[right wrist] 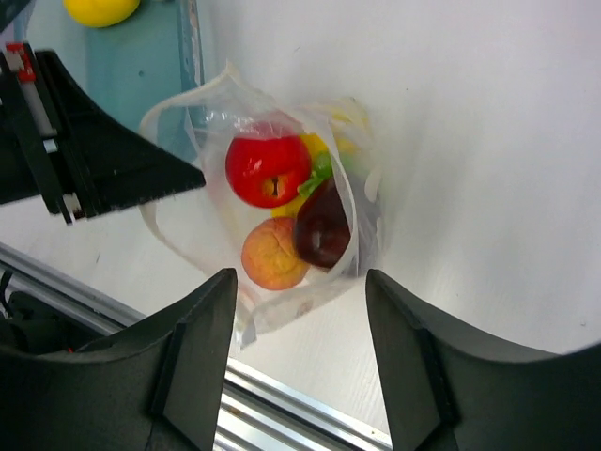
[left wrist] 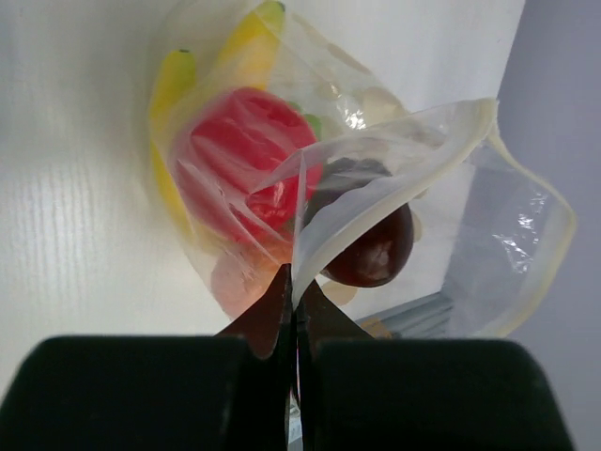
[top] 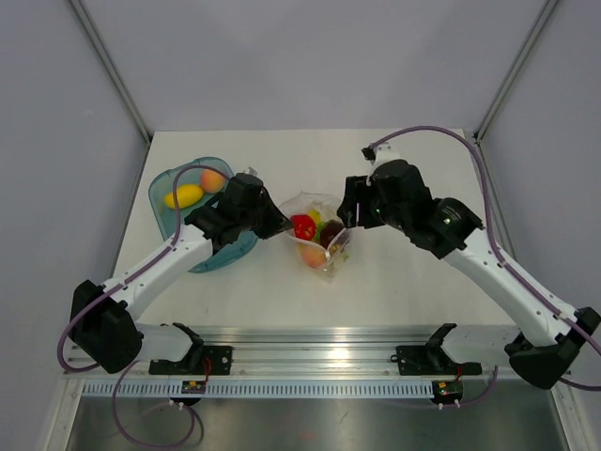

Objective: Place the food in the zip-top bag and seal the zipper
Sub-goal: Adjust the zipper food storage bag at the center of the board.

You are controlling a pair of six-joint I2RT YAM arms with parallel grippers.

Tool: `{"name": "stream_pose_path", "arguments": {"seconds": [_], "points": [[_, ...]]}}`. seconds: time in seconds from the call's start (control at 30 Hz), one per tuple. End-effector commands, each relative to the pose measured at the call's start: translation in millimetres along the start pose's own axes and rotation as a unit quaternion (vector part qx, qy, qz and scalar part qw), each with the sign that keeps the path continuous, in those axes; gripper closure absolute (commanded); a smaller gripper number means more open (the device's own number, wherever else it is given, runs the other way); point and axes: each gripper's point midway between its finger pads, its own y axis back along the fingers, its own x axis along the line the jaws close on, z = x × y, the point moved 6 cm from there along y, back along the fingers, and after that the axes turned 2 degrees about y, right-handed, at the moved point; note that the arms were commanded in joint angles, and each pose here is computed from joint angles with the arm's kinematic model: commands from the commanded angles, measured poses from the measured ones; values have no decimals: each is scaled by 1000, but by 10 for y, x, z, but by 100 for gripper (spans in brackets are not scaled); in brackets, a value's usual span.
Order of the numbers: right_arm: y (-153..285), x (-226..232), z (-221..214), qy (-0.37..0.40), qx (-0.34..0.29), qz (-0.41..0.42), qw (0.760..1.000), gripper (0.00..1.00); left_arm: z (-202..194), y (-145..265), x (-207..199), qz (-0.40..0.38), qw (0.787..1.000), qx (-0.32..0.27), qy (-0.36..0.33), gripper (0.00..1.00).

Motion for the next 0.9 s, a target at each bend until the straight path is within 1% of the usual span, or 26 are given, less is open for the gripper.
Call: {"name": "stream_pose_path", "arguments": {"seconds": [0.0,0.07,0.1,0.13,0.2,0.23,0.27,0.3,0.33,0.4,0.5,0.63,0.73,0.87], "points": [[168,-53,-108,39,-18,22,999,36,109,84,-241,-52,996,-45,50,100],[178,-76,-325,63,-9,31,998,34,103,94,-267,-52,996,-49,51,100],[180,-34,-358,69,-20,42,997,32,106,89,-258,-48,996,-53,53,100],[213,-2,-529,84,-20,56,995,31,106,85,-258,-46,996,-55,53,100],[225,55,-571,91,-60,60,992,31,108,83,-268,-47,996,-55,57,100],[229,23,-688,96,-67,58,991,32,102,71,-266,-45,996,-54,57,100],[252,84,-752,105,-78,63,989,32,103,77,-282,-46,996,-54,57,100],[247,132,-752,101,-100,71,987,32,102,65,-279,-44,996,-53,58,100],[239,108,-876,103,-105,73,986,34,102,67,-286,-44,996,-53,58,100],[228,131,-997,101,-133,81,983,35,103,64,-293,-45,996,-52,58,100],[200,133,-1057,95,-153,67,981,36,133,44,-280,-37,996,-64,57,100],[57,202,-1126,107,-149,49,982,36,124,-9,-282,-33,996,-58,57,100],[-30,281,-1114,111,-159,39,980,37,117,-25,-295,-33,996,-56,56,100],[-110,368,-1041,96,-183,38,978,40,113,-43,-304,-33,996,-56,59,100]]}}
